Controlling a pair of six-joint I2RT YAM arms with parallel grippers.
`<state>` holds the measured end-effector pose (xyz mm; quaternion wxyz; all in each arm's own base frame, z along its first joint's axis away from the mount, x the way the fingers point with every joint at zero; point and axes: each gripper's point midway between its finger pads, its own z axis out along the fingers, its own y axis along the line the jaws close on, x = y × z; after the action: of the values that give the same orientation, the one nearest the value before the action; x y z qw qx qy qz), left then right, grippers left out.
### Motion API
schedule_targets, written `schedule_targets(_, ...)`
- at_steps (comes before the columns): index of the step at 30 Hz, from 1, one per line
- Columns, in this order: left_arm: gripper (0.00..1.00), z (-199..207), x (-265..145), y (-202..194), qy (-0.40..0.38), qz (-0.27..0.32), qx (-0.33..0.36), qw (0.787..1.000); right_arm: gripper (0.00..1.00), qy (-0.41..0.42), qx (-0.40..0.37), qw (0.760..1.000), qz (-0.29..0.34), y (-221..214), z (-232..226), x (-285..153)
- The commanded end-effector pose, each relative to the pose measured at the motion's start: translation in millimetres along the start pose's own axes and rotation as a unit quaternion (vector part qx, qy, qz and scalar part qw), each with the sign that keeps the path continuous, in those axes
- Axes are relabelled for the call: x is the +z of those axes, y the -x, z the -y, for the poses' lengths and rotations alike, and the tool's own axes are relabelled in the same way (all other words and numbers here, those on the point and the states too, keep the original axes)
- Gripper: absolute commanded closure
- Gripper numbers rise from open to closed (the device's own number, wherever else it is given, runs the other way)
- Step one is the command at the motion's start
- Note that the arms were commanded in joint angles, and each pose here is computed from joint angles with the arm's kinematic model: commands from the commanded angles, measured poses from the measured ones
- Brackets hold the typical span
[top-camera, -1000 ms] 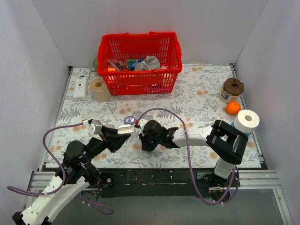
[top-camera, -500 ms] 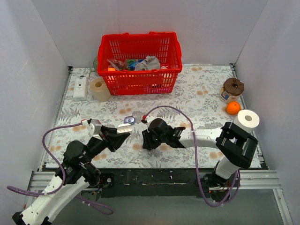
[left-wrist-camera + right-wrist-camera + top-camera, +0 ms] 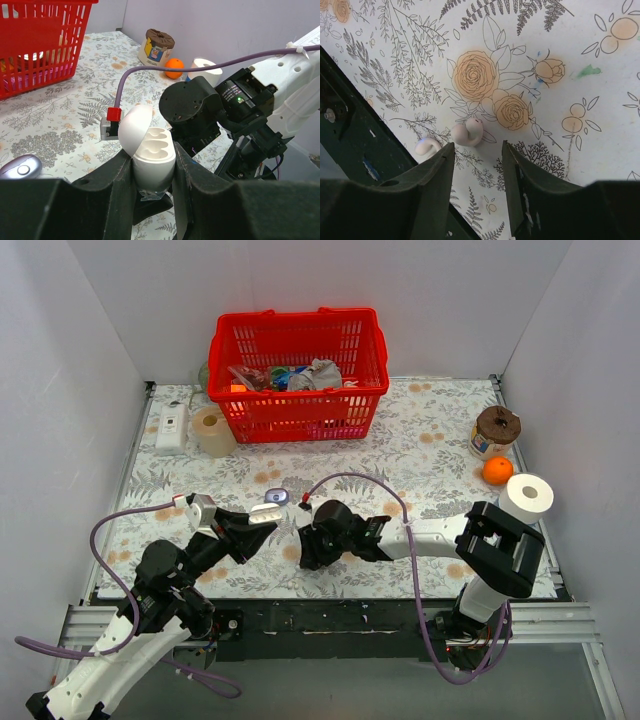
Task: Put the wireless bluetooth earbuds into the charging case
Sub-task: Pick up the earbud from the center of the board.
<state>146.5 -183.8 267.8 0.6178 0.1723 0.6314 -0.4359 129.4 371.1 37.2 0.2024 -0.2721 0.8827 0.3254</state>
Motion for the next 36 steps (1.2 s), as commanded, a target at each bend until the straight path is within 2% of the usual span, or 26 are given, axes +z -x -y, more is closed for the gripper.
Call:
schedule_targets(1, 1.00, 5.4, -3.2, 16.3, -0.004, 0.019, 0.009, 1.000, 0.49, -0.006, 0.009, 1.000, 0.009, 5.1, -3.3, -1.0)
schedule_targets(28, 1.00, 7.5, -3.4, 15.0, -0.010, 0.015, 0.009, 1.000, 0.53, -0.031, -0.012, 0.999, -0.041, -13.4, -3.6, 19.2)
schedule_targets(36, 1.00, 7.4, -2.9, 13.6, -0.010, 0.012, 0.008, 1.000, 0.42, -0.028, -0.004, 1.000, -0.007, 2.7, -9.1, 4.9)
